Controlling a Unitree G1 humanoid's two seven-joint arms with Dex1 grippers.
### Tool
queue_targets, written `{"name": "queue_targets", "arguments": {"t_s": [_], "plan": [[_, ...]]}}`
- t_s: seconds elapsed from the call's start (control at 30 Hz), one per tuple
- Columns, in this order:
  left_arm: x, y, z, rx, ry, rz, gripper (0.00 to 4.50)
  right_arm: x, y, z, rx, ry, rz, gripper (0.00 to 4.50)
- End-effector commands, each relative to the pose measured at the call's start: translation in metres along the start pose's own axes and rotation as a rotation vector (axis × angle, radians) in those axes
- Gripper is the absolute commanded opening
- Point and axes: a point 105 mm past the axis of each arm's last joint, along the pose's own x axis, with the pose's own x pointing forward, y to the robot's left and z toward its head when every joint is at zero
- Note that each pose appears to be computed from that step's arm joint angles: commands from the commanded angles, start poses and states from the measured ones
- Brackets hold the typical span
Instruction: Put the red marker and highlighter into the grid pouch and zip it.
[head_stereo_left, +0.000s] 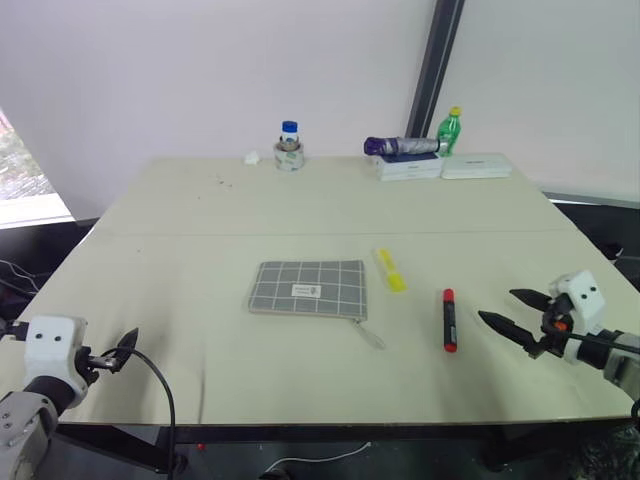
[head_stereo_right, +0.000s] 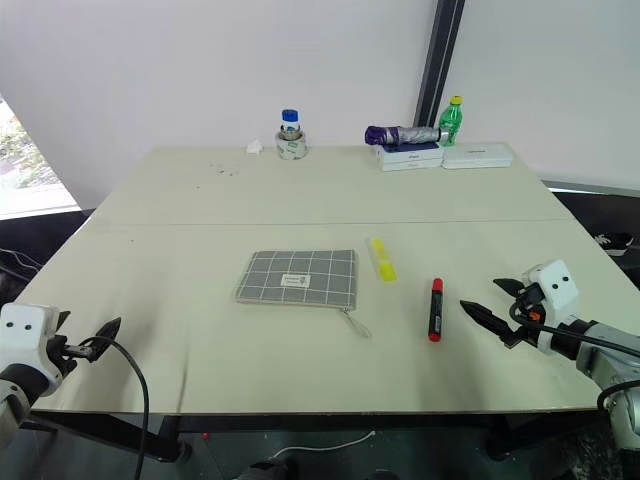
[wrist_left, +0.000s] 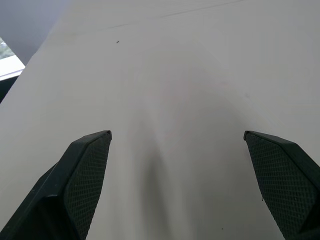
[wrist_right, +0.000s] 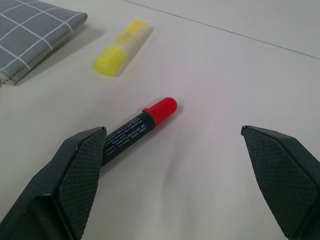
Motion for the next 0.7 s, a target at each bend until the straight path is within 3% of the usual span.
{"name": "queue_targets", "arguments": {"t_s": [0.03, 0.37, 0.7], "plan": [[-0.002, 0.005, 0.013, 0.011, -0.038, 0.007, 4.48, -0.004, -0.002, 0.014, -0.046, -0.035, -0.013, 4.50], [0.003, -0.003, 0.015, 0.019, -0.038, 0.002, 4.48, 0.002, 0.001, 0.019, -0.006, -0.055, -0.013, 4.50], [0.022, -0.058, 0.032, 0.120, -0.100, -0.192, 4.48, 0.036, 0.036, 0.057, -0.043, -0.164, 0.102, 4.50]]}}
